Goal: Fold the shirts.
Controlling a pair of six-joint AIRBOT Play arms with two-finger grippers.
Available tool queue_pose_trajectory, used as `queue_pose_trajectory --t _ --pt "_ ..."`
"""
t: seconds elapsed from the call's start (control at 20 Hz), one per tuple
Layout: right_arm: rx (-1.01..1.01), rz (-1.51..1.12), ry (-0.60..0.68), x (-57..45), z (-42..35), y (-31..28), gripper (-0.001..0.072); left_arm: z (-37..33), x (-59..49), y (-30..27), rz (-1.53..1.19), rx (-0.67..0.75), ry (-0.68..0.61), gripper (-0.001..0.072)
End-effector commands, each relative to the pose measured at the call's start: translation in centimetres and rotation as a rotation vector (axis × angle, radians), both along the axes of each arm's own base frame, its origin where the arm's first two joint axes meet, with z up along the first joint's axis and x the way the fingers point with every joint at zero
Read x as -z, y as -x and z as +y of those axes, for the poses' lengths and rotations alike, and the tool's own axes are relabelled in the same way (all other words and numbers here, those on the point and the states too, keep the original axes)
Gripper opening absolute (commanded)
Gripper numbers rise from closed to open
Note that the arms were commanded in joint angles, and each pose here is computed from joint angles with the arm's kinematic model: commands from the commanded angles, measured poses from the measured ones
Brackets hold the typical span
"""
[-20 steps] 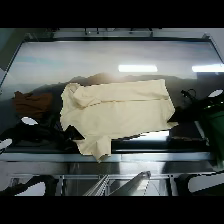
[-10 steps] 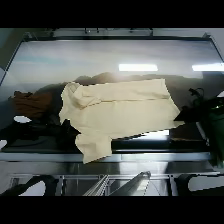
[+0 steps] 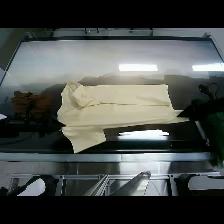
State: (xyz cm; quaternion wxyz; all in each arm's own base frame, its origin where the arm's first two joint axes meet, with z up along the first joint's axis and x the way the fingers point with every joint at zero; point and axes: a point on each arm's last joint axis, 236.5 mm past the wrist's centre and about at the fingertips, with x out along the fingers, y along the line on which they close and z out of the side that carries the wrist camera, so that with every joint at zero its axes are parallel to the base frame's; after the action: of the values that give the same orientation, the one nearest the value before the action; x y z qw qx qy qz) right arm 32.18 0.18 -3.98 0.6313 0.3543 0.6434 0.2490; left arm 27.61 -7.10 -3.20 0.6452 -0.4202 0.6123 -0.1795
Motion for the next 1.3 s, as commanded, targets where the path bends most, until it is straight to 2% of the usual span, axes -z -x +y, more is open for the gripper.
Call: queue_pose_trajectory --t 0.0,0.2,0.4,0.55,0.85,0.9,0.95,1.0,1.05,1.15,1.2,1.25 --pt "0.087 -0.152 -0.069 -2.0 1.7 -4.3 0.0016 -0.5 -3.9 -5.2 -0.090 0.065 0.020 0.0025" --pt "0.232 -0.343 -0.028 -2.3 1.3 -10.3 0.0016 -1.9 -5.5 -13.5 -0.158 0.142 -0.005 0.0025" --pt "0.286 -0.468 0.021 -1.4 1.2 -14.9 0.0017 -0.5 -4.4 -20.5 -0.179 0.130 -0.048 0.0017" --pt "0.286 -0.488 0.073 0.7 1.5 -16.9 0.0018 0.1 -1.8 -23.1 -0.161 0.129 -0.041 0.0017" --pt "0.257 -0.504 0.174 4.2 2.6 -18.3 0.0019 0.3 2.3 -24.6 -0.109 0.161 -0.015 0.0020" --pt "0.237 -0.503 0.188 4.4 2.6 -18.1 0.0018 0.2 2.3 -24.4 -0.104 0.173 -0.010 0.0077" --pt "0.225 -0.501 0.191 4.5 2.7 -17.9 0.0019 0.1 2.1 -24.1 -0.100 0.190 -0.004 0.0254" --pt "0.211 -0.501 0.192 4.4 2.7 -17.7 0.0064 0.0 1.6 -23.9 -0.099 0.208 0.001 0.0287" --pt "0.193 -0.504 0.200 4.2 2.6 -17.4 0.0213 0.0 1.0 -23.6 -0.101 0.230 0.006 0.0287" --pt "0.121 -0.523 0.241 3.0 1.8 -16.7 0.0273 0.0 -1.1 -23.3 -0.112 0.269 0.010 0.0291" --pt "0.097 -0.517 0.278 2.0 0.7 -16.4 0.0417 0.1 -2.4 -23.3 -0.121 0.275 0.007 0.0293" --pt "0.096 -0.496 0.346 1.0 -1.2 -16.3 0.0571 0.5 -3.8 -23.4 -0.143 0.276 -0.002 0.0376"
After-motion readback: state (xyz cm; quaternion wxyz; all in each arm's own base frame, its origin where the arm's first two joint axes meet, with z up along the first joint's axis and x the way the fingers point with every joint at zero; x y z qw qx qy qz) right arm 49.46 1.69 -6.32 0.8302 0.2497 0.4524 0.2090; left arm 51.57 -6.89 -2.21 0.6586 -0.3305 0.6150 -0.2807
